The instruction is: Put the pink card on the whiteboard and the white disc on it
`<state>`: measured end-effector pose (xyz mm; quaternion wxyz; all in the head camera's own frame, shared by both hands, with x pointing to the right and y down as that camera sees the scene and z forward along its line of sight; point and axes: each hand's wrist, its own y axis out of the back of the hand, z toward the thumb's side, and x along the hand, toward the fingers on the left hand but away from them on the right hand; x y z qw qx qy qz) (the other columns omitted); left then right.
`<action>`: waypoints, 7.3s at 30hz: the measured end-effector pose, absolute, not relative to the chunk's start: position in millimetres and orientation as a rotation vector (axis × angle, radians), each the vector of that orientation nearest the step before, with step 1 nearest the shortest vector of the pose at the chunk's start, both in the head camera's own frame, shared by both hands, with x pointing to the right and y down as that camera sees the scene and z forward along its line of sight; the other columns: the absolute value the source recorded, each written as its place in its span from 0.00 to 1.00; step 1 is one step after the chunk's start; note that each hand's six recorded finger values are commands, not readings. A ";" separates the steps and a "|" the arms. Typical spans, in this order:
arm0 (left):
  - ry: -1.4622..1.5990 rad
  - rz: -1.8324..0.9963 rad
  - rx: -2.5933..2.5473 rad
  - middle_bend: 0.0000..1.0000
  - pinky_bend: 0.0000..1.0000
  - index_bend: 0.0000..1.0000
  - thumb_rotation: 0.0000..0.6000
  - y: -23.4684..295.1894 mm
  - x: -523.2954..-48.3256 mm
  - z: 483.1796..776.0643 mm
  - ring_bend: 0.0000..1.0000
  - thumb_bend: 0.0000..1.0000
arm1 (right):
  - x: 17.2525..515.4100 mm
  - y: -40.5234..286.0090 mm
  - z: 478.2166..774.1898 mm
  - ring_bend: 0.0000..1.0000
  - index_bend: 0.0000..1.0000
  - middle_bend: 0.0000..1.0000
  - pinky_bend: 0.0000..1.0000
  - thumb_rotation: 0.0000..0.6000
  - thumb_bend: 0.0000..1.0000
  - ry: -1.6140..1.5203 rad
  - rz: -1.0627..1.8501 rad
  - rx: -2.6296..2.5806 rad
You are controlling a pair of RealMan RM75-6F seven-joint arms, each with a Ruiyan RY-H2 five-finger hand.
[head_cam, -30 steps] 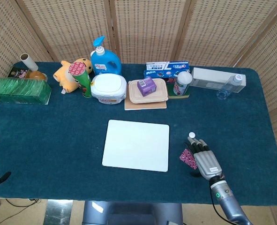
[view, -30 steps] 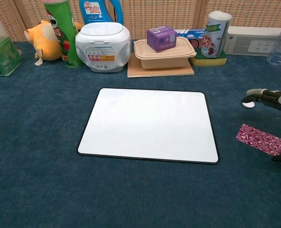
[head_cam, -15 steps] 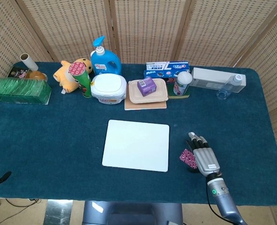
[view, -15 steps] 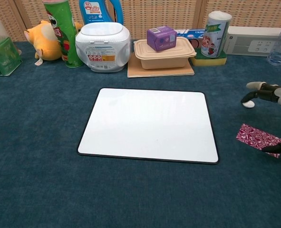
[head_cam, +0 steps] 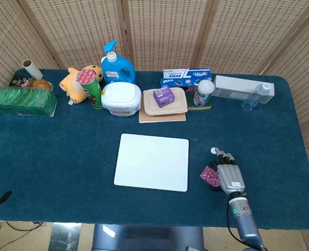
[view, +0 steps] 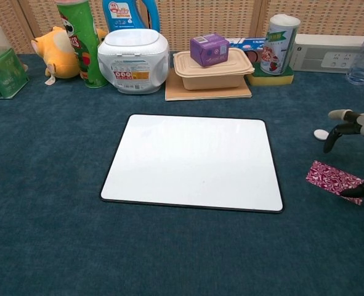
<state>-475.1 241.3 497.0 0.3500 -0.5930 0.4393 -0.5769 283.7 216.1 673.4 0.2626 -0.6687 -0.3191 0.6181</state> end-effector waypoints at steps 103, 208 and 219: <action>1.139 -1.494 -1.553 0.00 0.00 0.00 1.00 239.4 -475.3 497.4 0.00 0.07 | 275.2 209.7 687.3 0.00 0.45 0.00 0.00 0.91 0.17 -0.886 2.046 -1.697; 1.185 -1.522 -1.515 0.00 0.00 0.00 1.00 235.0 -484.9 496.0 0.00 0.07 | 242.0 101.8 688.6 0.00 0.35 0.01 0.01 0.97 0.16 -0.659 1.689 -1.726; 1.179 -1.524 -1.514 0.00 0.00 0.00 1.00 235.6 -483.4 497.0 0.00 0.07 | 281.2 99.4 710.7 0.00 0.37 0.01 0.03 0.97 0.25 -0.666 1.757 -1.698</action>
